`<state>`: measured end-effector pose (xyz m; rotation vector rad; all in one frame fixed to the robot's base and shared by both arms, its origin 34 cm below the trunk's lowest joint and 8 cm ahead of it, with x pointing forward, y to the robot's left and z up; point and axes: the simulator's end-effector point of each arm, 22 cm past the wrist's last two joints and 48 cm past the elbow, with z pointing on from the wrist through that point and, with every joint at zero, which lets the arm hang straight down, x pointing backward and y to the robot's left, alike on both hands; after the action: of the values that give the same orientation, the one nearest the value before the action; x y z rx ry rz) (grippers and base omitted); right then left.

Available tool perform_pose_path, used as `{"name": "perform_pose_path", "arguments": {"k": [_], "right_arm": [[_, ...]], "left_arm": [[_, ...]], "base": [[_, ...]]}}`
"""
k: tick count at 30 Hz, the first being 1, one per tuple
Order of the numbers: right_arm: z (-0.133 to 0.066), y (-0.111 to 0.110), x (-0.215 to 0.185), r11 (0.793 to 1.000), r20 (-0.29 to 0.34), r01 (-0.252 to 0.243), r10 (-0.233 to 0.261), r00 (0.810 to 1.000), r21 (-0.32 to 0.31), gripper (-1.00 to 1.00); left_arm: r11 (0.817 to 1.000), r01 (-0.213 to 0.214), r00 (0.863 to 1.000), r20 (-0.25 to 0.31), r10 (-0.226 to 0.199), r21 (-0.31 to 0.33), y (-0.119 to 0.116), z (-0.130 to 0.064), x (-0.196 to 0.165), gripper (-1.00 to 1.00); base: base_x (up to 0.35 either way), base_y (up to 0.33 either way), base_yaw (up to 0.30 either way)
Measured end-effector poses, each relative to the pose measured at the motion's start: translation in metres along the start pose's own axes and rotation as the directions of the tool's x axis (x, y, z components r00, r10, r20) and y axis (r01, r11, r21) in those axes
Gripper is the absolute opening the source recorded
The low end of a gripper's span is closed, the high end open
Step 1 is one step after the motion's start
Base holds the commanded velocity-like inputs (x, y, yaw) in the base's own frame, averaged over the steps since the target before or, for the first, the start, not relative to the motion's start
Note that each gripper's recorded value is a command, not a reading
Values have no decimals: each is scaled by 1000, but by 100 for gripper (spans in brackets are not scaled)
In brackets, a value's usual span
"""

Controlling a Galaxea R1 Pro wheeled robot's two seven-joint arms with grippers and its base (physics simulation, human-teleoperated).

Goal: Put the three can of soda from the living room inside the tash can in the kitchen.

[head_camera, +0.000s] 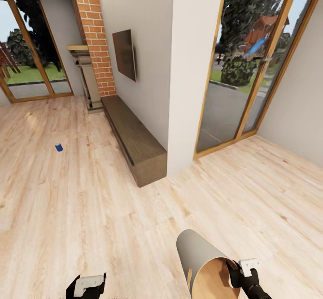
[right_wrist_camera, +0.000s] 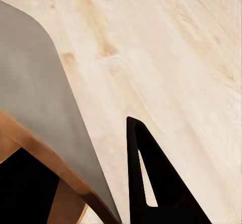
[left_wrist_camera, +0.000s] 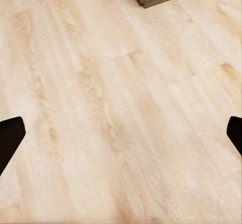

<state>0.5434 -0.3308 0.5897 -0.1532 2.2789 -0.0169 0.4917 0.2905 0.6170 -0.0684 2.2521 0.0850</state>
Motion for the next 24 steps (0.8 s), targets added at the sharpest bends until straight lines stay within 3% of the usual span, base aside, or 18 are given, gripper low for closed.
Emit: {"name": "perform_pose_path", "arguments": {"k": [24], "right_arm": [[0,6,-11,1000,23,-5,5,1000,-6,-100]], "left_arm": [[1000,1,1000,24,-1,0,0,0,-11,100]], "base": [[0,0,220]]}}
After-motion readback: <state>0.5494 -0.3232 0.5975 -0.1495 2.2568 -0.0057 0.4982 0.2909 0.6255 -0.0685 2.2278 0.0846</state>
